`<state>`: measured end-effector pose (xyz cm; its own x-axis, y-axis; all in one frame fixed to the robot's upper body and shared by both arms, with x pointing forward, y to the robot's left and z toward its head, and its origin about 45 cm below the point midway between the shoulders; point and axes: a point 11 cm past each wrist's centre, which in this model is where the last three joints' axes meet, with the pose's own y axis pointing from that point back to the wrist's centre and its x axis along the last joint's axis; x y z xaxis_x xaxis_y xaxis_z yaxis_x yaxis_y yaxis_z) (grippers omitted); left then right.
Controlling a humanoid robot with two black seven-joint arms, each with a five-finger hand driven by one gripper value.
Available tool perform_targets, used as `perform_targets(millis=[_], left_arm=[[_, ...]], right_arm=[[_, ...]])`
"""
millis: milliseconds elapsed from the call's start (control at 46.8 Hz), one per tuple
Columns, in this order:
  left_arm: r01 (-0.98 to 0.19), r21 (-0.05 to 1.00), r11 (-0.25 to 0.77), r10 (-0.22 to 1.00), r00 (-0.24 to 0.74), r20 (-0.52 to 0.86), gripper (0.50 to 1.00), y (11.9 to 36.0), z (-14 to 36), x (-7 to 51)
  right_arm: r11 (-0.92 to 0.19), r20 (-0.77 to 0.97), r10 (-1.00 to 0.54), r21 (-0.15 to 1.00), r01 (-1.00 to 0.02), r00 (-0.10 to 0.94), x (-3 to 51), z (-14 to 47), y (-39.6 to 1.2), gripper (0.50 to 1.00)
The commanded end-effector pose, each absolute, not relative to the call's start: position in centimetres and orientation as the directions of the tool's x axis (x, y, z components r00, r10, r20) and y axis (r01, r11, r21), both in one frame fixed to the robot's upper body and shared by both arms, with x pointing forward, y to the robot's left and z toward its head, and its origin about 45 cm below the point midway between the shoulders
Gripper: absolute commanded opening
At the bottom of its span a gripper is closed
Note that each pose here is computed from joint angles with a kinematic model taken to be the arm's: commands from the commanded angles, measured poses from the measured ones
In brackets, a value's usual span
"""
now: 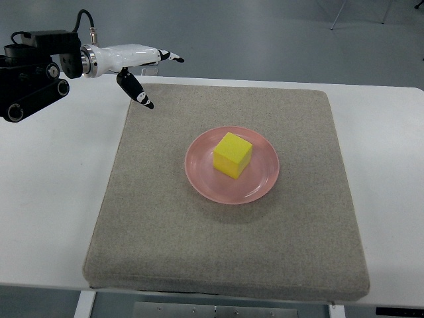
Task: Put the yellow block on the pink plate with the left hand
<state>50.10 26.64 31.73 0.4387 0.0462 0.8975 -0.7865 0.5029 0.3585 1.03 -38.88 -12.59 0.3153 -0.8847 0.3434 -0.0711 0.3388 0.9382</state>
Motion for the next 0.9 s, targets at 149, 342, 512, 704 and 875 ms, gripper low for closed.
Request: perform_targets(millis=[149, 342, 512, 704, 875], left_arm=[[-0.895, 0.268, 0.358, 0.256, 0.369, 0.893, 0.990, 30.0, 33.1, 53.0], [-0.932, 0.207, 0.297, 0.388, 0.316, 0.866, 0.990, 30.6, 33.7, 54.1], [-0.960, 0.116, 0.256, 0.568, 0.247, 0.785, 0.990, 31.1, 34.1, 54.3], [-0.972, 0.073, 0.222, 0.712, 0.213, 0.669, 0.990, 31.6, 34.0, 54.3], [-0.982, 0.046, 0.184, 0.811, 0.178, 0.557, 0.990, 32.1, 33.8, 54.2]], right_arm=[[0.338, 0.343, -0.885, 0.938, -0.071, 0.315, 1.0, -12.6, -38.8, 0.924], [0.340, 0.344, -0.884, 0.938, -0.072, 0.315, 1.0, -12.6, -38.9, 0.924], [0.338, 0.343, -0.885, 0.938, -0.071, 0.315, 1.0, -12.6, -38.9, 0.924], [0.336, 0.341, -0.885, 0.939, -0.072, 0.315, 1.0, -12.6, -38.8, 0.924], [0.338, 0.343, -0.885, 0.938, -0.073, 0.315, 1.0, -12.6, -38.8, 0.924]])
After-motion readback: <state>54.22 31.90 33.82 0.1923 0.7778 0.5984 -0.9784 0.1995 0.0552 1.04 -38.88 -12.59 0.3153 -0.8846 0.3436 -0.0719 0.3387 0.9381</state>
